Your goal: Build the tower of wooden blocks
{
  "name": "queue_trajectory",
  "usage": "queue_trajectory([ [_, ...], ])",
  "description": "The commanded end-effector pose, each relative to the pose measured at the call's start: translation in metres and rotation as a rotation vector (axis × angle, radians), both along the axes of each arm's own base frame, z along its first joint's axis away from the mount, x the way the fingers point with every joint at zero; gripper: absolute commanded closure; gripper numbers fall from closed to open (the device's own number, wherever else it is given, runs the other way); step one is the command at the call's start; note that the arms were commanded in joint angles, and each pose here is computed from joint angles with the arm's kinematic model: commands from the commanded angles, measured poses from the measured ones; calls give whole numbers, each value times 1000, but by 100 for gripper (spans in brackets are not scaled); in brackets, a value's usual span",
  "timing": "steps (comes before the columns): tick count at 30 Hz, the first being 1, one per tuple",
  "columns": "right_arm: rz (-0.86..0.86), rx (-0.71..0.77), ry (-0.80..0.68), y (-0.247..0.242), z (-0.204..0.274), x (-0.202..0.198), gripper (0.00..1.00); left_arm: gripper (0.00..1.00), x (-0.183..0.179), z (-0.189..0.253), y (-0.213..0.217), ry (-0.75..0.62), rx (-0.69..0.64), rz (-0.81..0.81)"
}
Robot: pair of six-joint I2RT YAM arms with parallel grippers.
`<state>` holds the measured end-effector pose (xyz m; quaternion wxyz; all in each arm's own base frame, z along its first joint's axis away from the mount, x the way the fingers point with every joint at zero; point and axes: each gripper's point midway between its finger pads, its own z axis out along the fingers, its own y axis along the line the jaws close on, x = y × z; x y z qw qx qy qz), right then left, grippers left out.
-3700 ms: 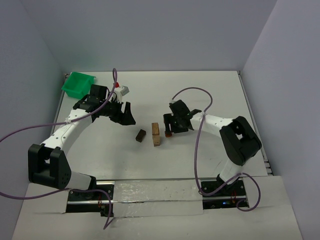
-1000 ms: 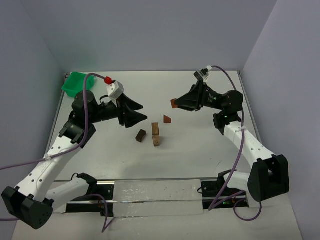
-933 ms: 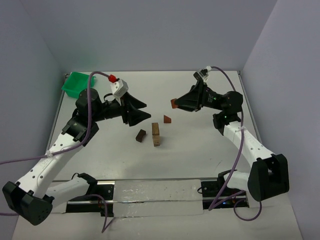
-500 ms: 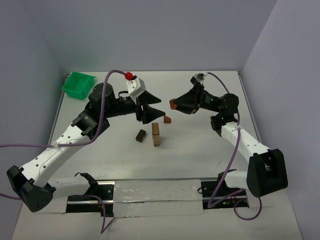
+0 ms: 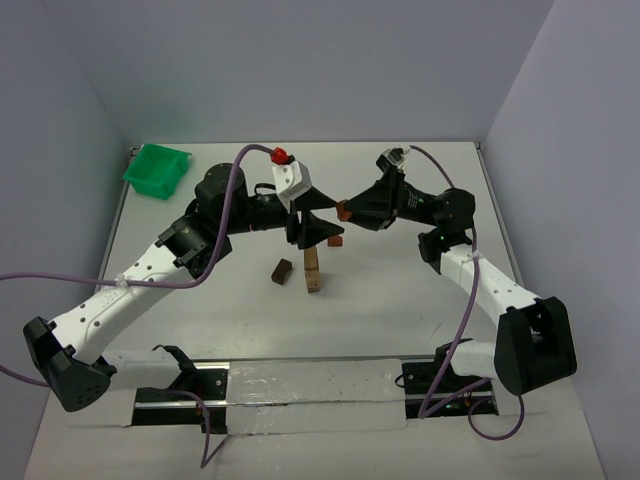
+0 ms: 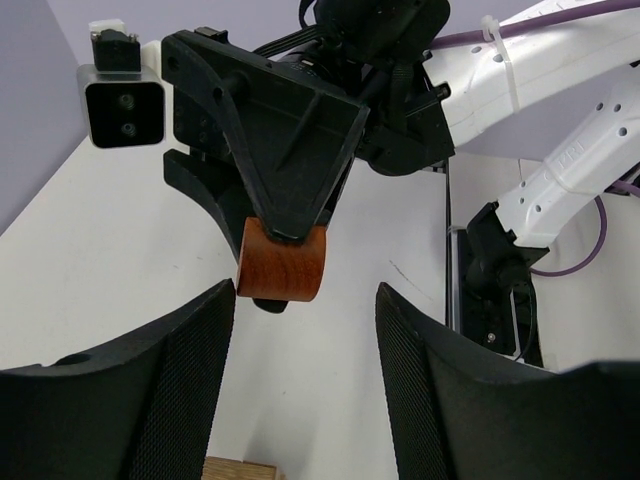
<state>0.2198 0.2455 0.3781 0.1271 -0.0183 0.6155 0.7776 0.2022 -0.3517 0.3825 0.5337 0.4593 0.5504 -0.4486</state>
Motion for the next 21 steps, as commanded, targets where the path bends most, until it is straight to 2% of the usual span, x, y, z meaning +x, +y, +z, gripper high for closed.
queue_trajectory([
  [1,9,28,-59,1,10,-8,100,37,0,25,-3,-80,-31,3],
  [11,22,25,-58,3,10,-11,100,48,3,22,-6,-75,-20,28],
  [21,34,21,-62,5,11,-14,100,72,8,14,-2,-54,-7,67],
])
